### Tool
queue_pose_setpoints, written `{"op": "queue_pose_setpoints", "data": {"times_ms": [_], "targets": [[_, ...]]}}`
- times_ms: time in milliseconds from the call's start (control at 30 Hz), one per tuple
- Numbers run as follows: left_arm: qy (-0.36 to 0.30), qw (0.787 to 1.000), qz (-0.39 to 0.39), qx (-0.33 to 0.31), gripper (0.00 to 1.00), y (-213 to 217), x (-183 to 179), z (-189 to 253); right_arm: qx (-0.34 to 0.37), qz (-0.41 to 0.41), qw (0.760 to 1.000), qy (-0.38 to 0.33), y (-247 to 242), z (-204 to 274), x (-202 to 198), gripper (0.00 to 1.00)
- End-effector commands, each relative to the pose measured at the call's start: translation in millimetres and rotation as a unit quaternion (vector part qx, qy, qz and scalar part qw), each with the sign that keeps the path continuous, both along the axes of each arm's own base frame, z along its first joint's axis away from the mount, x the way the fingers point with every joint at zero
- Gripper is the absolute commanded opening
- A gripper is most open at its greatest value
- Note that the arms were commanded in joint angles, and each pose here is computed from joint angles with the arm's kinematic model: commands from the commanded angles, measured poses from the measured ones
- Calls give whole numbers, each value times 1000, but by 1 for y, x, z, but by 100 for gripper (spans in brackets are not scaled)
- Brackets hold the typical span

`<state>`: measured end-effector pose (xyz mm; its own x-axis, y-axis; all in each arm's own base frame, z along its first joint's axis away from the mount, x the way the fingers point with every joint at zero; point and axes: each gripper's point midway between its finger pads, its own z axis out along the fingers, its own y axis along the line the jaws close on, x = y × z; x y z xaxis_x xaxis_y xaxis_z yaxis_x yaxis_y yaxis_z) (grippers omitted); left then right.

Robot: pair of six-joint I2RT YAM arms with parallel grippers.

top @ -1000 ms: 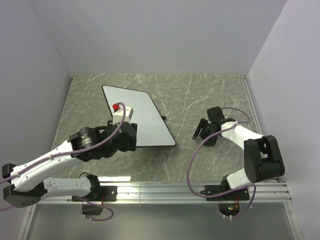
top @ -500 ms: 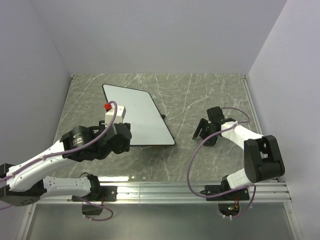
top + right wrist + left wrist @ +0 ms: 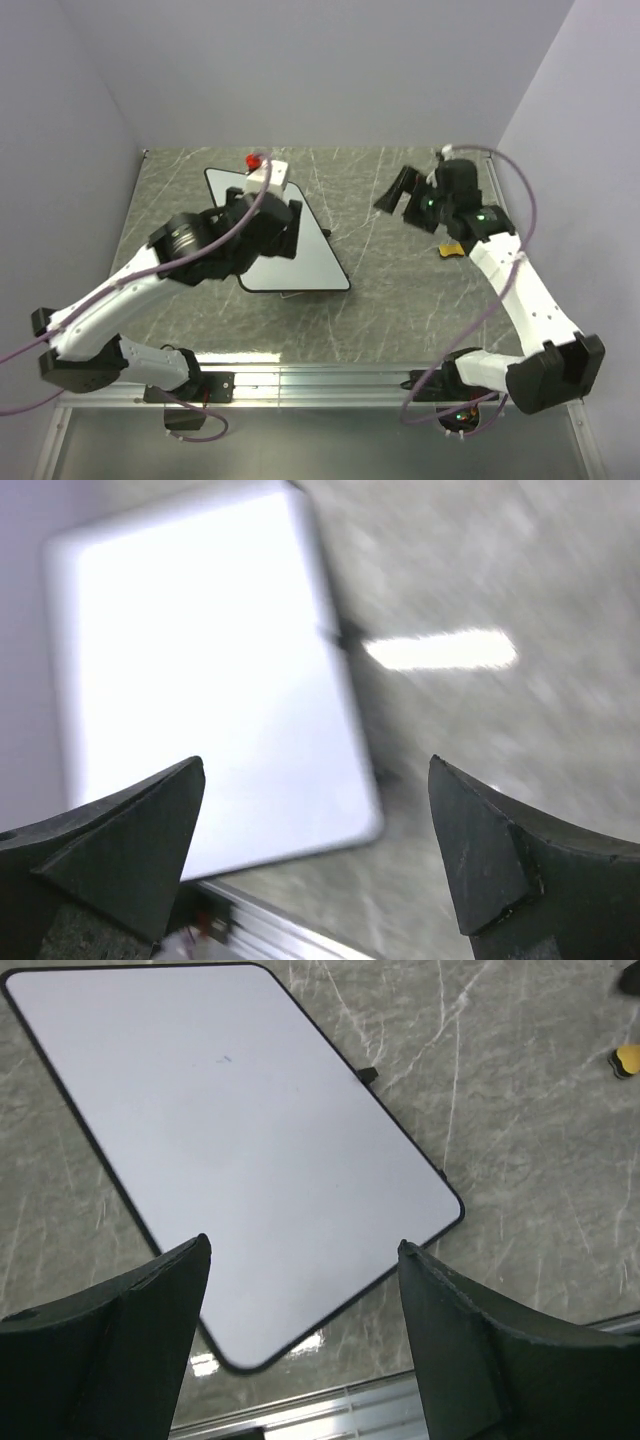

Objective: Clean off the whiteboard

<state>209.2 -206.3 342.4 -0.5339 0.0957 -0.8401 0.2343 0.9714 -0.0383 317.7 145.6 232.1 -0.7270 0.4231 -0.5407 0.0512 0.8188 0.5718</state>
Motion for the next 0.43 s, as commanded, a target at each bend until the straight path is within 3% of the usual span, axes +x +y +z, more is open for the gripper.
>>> {"op": "queue_pose_setpoints", "data": {"times_ms": [0, 167, 400], "targets": [[-29, 999, -24, -4, 81, -24, 39, 19, 42, 47, 996, -65, 17, 63, -9, 100], [-45, 998, -16, -34, 81, -27, 78, 35, 97, 80, 983, -133, 29, 118, -24, 100], [-54, 998, 16, -35, 82, -6, 107, 37, 110, 67, 980, -154, 24, 131, -36, 100]]}}
